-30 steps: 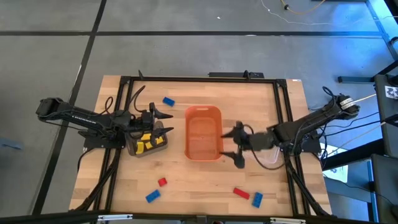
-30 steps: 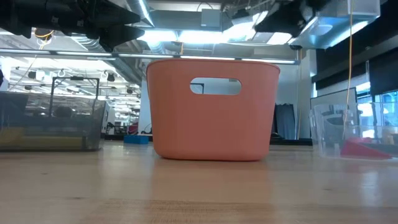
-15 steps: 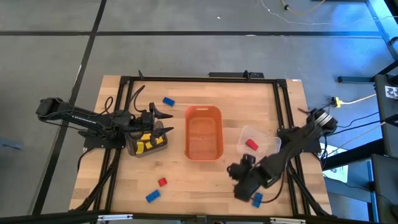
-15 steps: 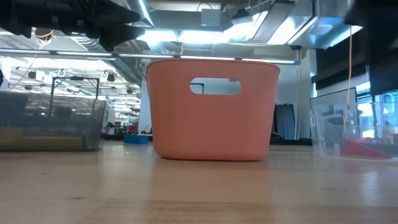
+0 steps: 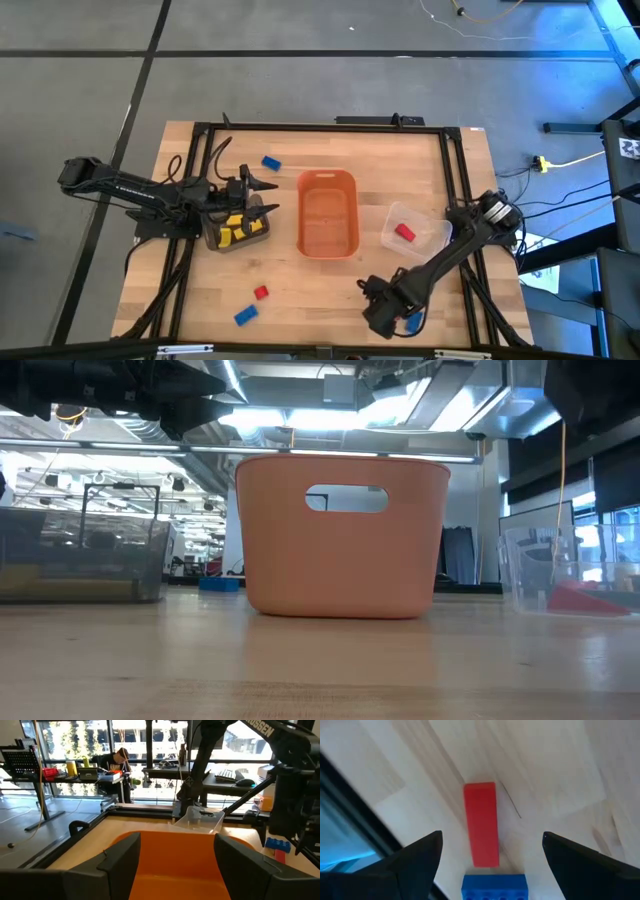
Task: Sort & place blocks by color
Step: Put the right red block into the transparent bin
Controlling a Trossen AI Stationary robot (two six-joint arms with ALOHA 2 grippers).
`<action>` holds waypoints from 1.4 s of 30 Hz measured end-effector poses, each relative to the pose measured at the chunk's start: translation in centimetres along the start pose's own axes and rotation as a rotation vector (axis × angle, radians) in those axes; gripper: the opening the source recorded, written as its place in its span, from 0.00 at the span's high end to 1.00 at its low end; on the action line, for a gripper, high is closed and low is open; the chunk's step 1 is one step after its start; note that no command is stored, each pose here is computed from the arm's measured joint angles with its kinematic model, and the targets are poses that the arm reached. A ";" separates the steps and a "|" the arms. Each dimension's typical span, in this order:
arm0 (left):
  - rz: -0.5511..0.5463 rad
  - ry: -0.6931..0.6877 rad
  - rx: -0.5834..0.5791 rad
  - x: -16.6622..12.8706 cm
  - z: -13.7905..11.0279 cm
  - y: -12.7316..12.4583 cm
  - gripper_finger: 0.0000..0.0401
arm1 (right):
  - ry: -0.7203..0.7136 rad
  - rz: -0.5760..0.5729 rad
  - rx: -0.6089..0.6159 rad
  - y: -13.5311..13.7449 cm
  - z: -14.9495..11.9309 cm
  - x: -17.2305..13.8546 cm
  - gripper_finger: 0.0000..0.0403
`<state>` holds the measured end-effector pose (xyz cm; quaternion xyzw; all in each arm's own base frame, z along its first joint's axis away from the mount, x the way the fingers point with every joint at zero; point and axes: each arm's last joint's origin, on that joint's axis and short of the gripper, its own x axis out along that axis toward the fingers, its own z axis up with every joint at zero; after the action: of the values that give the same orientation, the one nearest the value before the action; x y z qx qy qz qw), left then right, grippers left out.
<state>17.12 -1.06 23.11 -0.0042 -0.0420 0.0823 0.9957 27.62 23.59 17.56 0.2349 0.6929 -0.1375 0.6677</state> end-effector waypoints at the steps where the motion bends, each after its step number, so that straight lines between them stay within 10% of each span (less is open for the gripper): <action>1: 0.000 0.000 0.002 0.0 0.0 0.0 0.39 | 0.002 -0.006 0.001 0.0 0.0 0.2 0.15; 21: 0.007 -0.006 0.010 0.0 0.1 0.0 0.39 | 0.009 -0.014 -0.019 0.5 0.5 3.1 0.20; 36: -0.001 -0.005 -0.007 0.0 0.0 0.0 0.39 | 0.079 -0.113 -0.116 -0.3 1.0 4.7 0.73; 42: -0.001 -0.004 -0.006 0.0 0.0 0.0 0.39 | 0.068 -0.135 -0.257 -0.3 1.1 4.6 0.74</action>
<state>17.12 -1.06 23.15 -0.0068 -0.0444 0.0819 0.9956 28.39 23.46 12.85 0.1047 0.7412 -0.0843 0.6577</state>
